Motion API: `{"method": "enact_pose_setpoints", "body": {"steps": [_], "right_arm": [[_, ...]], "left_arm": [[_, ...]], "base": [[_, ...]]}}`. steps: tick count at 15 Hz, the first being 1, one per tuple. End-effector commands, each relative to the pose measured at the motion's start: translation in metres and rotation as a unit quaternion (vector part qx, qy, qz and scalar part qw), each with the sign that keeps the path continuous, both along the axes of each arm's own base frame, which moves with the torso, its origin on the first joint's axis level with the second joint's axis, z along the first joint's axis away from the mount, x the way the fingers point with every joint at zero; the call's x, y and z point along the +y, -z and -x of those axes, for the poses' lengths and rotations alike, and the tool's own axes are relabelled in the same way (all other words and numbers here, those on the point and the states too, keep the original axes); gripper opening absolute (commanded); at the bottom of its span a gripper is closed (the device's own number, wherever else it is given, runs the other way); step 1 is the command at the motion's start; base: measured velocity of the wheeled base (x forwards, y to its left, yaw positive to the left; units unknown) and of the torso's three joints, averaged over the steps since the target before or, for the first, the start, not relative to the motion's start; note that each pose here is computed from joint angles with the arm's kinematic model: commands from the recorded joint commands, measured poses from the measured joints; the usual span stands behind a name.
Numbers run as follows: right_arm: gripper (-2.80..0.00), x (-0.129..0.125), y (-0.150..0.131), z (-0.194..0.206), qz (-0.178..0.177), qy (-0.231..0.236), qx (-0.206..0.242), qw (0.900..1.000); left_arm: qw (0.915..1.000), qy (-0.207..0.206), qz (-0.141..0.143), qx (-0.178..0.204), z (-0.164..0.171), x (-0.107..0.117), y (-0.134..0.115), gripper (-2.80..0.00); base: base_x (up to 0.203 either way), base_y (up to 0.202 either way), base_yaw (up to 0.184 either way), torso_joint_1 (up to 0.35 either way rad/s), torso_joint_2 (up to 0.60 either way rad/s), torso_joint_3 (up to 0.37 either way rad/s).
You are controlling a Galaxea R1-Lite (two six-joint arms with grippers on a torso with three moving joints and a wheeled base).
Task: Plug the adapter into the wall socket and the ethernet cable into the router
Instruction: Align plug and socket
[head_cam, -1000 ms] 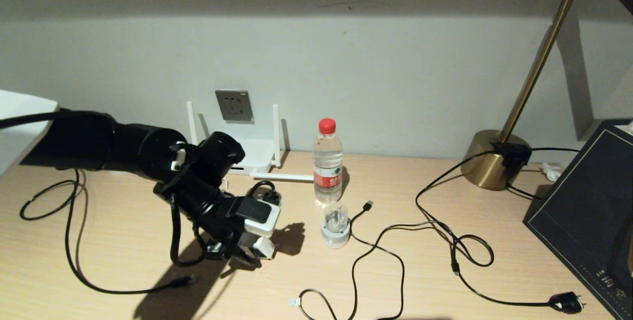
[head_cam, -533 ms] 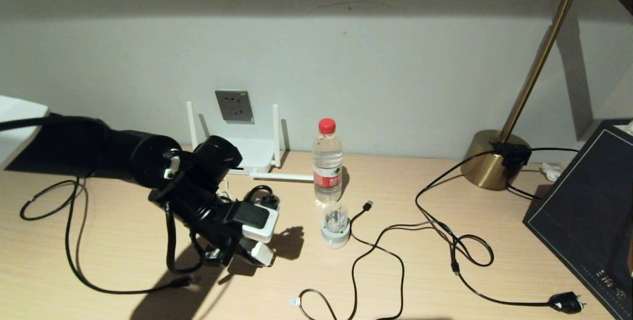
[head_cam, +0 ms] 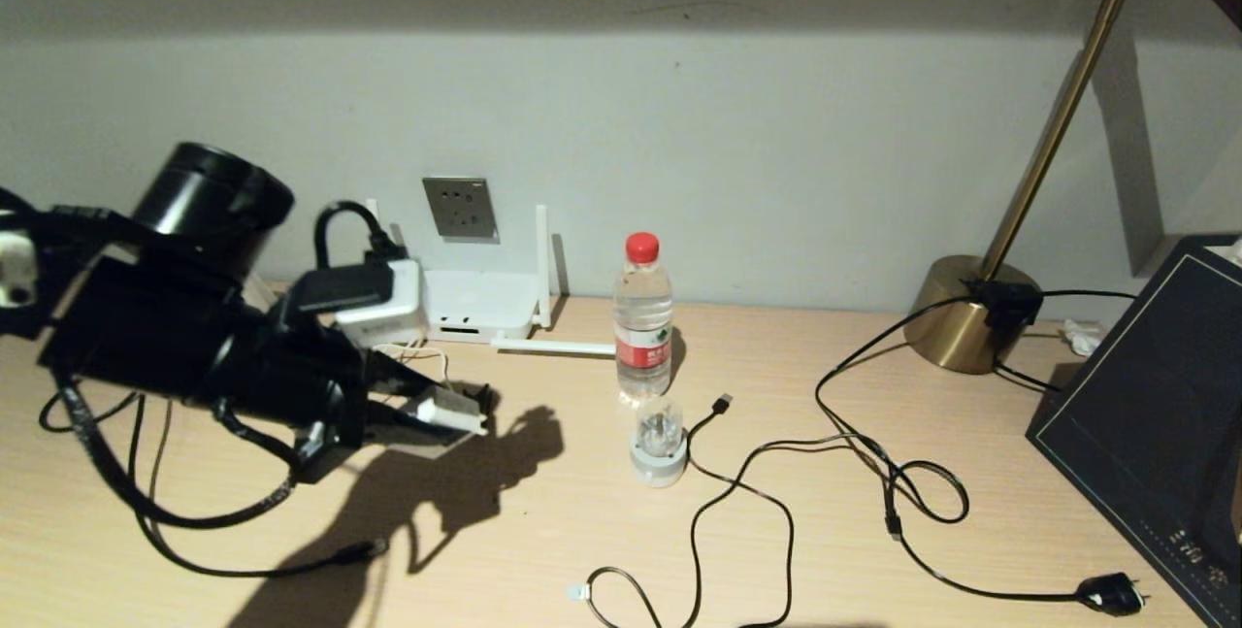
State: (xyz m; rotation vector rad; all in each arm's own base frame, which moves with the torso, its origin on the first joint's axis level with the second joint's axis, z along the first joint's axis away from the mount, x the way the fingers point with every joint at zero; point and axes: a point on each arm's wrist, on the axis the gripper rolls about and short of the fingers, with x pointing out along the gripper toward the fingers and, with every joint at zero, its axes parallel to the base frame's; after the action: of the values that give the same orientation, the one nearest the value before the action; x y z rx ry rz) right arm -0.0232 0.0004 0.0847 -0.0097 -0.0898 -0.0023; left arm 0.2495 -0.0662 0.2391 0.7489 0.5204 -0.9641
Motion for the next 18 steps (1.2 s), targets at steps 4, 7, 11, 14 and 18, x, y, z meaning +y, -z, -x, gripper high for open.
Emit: {"method": "enact_pose_setpoints", "body": {"steps": [4,7,11,14,18], "right_arm": [[-2.80,0.000,0.009,-0.003,0.000,0.000,0.017,1.000],[-2.80,0.000,0.010,-0.003,0.000,0.000,0.018,1.000],[-2.80,0.000,0.009,-0.003,0.000,0.000,0.018,1.000],[-2.80,0.000,0.009,-0.003,0.000,0.000,0.018,1.000],[-2.80,0.000,0.009,-0.003,0.000,0.000,0.017,1.000]], "left_arm": [[0.9415,-0.244,0.187,-0.137,-0.015,0.053,-0.025,-2.80],[0.8892,-0.287,0.264,-0.240,-0.044,0.064,0.011,-2.80],[0.8421,-0.316,0.322,-0.295,-0.100,0.068,0.076,-2.80],[0.8166,-0.318,0.369,-0.309,-0.130,0.051,0.082,-2.80],[0.8073,-0.322,0.377,-0.320,-0.155,0.041,0.100,-2.80]], "base": [[0.000,0.000,0.000,0.000,0.00,0.000],[0.000,0.000,0.000,0.000,0.00,0.000],[0.000,0.000,0.000,0.000,0.00,0.000],[0.000,0.000,0.000,0.000,0.00,0.000],[0.000,0.000,0.000,0.000,0.00,0.000]]}}
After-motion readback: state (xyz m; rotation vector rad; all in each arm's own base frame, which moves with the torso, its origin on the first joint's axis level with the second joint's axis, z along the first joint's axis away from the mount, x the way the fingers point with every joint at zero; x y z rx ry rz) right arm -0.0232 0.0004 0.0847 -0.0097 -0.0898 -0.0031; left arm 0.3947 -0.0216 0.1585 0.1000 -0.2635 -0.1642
